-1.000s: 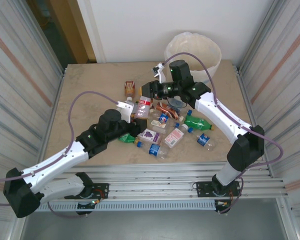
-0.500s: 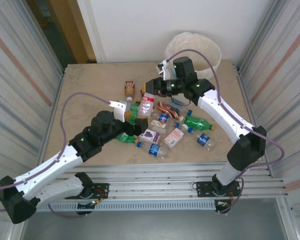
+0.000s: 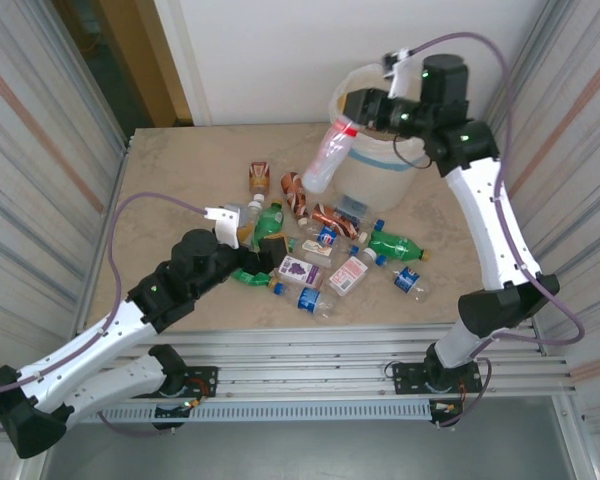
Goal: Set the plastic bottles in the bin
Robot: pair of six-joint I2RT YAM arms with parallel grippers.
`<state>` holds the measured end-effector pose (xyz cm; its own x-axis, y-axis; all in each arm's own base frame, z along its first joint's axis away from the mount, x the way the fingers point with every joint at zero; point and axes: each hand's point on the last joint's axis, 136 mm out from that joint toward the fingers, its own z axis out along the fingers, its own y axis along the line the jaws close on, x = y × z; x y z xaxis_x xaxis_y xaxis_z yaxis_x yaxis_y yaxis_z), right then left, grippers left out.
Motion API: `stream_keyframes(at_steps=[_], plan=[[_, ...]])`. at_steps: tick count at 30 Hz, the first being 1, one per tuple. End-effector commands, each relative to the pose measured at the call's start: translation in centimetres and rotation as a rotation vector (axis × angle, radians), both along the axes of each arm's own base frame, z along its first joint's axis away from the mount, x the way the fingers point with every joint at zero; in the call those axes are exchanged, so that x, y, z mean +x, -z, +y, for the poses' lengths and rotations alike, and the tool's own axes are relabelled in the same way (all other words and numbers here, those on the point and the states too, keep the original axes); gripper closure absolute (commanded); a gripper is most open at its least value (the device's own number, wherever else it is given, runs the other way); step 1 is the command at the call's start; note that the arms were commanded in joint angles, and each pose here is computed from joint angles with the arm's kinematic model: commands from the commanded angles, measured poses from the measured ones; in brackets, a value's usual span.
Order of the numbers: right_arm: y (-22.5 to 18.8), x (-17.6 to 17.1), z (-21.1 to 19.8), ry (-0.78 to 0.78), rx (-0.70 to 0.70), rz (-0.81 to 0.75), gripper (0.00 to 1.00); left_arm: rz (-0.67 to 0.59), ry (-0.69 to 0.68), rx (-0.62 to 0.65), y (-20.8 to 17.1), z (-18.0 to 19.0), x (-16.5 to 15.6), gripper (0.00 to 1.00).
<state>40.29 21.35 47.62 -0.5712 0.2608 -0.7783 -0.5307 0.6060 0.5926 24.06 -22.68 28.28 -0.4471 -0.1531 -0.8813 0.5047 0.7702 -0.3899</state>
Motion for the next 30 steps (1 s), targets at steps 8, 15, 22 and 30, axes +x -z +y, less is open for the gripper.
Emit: stream_keyframes(at_steps=[8,15,22,30], plan=[[-2.4,8.7,-9.6,0.325,0.002,-0.089,1.00,0.009,-0.101,-0.002,0.4,2.1,0.1,0.01],[-0.5,14.6,-14.1,0.462,-0.022,-0.094,1.00,0.016,-0.153,0.015,0.7,3.3,0.2,0.01],[3.6,17.8,-14.9,0.485,-0.098,-0.058,0.96,0.030,-0.191,0.022,1.1,4.1,0.2,0.01],[8.4,19.1,-13.8,0.465,-0.223,0.000,0.85,0.070,-0.250,0.042,2.2,5.2,0.4,0.01]])
